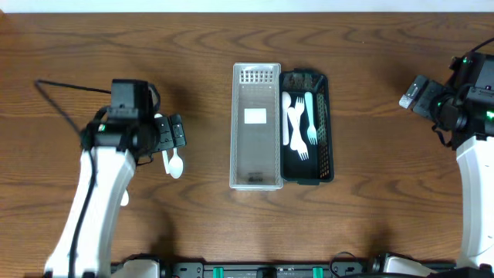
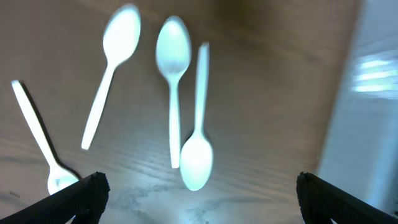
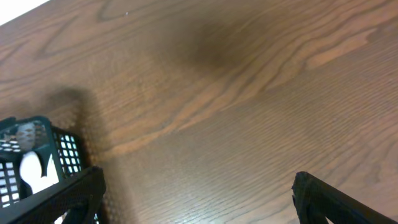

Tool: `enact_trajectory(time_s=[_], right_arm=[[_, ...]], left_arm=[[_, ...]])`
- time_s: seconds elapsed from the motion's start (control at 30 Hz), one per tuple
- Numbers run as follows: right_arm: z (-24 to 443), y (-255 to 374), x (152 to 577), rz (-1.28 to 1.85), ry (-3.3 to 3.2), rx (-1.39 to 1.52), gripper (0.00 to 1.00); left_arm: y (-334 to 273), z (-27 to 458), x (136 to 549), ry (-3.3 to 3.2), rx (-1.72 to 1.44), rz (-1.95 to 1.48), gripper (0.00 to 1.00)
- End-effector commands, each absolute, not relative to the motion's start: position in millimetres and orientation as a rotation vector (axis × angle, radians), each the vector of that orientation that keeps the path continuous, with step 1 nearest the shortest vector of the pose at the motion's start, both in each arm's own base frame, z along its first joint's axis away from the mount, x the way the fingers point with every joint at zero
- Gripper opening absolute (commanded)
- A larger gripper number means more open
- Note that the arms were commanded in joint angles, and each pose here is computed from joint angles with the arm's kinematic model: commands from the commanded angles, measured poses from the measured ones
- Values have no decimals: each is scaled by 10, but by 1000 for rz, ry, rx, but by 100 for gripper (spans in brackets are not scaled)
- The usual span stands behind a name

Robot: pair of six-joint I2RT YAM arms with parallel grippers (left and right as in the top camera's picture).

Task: Pack container
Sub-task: 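Lower the left gripper and grasp a white plastic spoon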

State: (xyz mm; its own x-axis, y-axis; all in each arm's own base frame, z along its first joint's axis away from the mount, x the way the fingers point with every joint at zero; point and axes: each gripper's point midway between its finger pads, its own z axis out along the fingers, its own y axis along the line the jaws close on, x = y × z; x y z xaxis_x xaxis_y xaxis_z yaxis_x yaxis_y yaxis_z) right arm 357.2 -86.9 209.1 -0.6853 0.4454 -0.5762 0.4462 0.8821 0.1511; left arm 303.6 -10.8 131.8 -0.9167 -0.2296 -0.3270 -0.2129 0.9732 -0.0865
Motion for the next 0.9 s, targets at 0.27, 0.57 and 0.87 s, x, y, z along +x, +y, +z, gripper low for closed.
enact_trajectory(time_s=[0.27,0.57,0.87], right_arm=[[1887,-847,3456,3,2493,661,99],[1879,-844,3444,2,2499,662,99],[1863,-836,3421,2,2511,664,99]], left_arm=[[42,853,3378,2953,-339,52,99],[-52,666,3469,2986,-311,-82,83],[-84,485,3447,3040,-284,-78,72]])
